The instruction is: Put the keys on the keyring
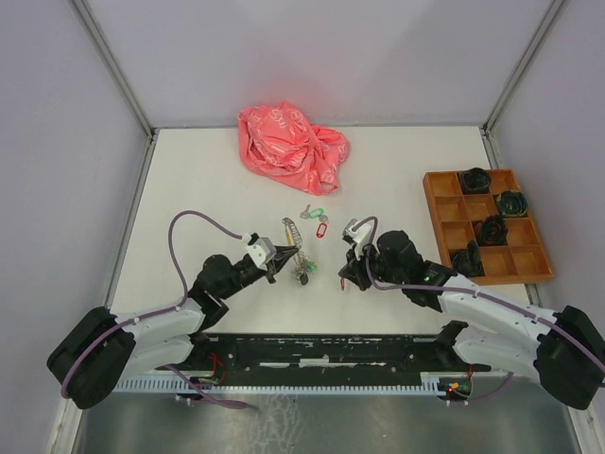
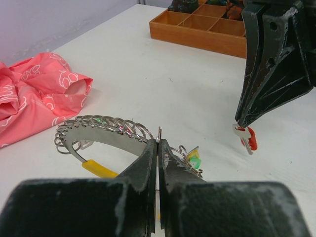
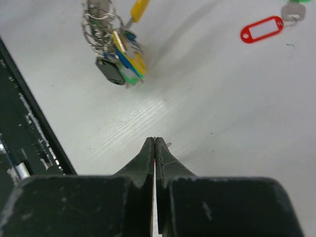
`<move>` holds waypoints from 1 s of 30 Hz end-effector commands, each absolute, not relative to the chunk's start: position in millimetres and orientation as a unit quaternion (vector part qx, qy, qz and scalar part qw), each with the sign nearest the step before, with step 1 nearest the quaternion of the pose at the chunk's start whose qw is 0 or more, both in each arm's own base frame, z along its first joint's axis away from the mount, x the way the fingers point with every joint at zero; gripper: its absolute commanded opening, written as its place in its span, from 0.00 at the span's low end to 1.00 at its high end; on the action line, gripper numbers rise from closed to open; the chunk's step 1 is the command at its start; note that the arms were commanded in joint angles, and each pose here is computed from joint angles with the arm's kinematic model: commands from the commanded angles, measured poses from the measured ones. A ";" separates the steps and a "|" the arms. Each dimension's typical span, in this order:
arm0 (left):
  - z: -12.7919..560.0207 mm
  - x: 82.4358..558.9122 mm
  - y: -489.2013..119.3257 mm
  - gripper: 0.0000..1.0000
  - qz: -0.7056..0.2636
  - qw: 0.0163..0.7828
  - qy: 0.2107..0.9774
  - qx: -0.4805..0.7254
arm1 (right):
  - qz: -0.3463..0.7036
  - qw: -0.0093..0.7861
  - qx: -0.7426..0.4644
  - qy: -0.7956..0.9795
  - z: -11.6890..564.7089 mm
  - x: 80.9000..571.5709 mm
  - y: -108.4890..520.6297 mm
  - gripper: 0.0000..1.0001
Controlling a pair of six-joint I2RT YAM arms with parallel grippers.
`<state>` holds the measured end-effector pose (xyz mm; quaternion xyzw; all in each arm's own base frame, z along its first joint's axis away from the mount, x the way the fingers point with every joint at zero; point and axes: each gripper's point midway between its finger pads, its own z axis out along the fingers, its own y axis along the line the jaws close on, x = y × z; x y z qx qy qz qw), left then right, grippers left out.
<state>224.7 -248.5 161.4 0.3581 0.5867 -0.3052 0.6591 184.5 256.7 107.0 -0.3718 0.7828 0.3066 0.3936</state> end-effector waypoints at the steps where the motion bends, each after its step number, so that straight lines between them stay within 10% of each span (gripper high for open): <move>1: 184.5 232.9 -243.5 0.03 -0.291 0.695 0.565 0.335 | 0.260 0.464 -0.289 0.796 108.7 221.7 251.8 0.01; 20: 184.2 237.1 -237.1 0.03 -0.278 0.701 0.573 0.320 | 0.134 0.583 -0.201 0.776 45.3 308.1 250.0 0.01; 30: 183.8 237.7 -237.7 0.03 -0.278 0.700 0.575 0.320 | 0.102 0.501 -0.211 0.833 51.9 295.1 239.8 0.27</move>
